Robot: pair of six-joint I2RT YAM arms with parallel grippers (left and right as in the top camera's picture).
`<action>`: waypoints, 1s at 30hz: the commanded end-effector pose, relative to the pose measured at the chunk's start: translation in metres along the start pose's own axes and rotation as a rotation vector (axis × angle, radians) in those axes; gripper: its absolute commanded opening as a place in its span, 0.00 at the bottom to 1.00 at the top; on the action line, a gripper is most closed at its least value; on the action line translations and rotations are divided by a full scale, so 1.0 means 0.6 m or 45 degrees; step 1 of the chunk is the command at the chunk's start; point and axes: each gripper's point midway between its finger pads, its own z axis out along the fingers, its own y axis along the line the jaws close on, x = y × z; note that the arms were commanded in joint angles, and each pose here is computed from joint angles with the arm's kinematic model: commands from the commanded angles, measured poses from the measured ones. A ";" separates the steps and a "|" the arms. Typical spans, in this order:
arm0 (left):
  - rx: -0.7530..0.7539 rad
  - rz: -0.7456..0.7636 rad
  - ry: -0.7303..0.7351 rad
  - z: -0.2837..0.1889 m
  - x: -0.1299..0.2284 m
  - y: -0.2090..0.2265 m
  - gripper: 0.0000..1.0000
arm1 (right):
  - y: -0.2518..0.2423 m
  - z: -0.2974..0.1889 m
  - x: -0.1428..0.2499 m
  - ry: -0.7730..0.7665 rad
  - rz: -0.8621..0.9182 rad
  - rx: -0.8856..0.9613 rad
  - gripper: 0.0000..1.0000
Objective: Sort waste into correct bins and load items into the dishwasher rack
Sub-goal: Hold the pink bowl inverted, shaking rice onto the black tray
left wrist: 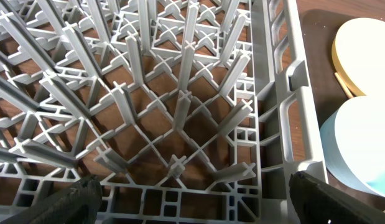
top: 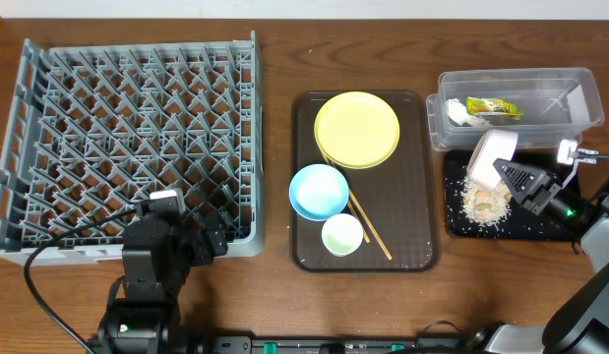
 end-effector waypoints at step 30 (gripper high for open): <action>0.003 0.009 -0.030 -0.006 -0.014 -0.002 0.98 | -0.058 -0.015 0.007 -0.022 0.345 0.244 0.01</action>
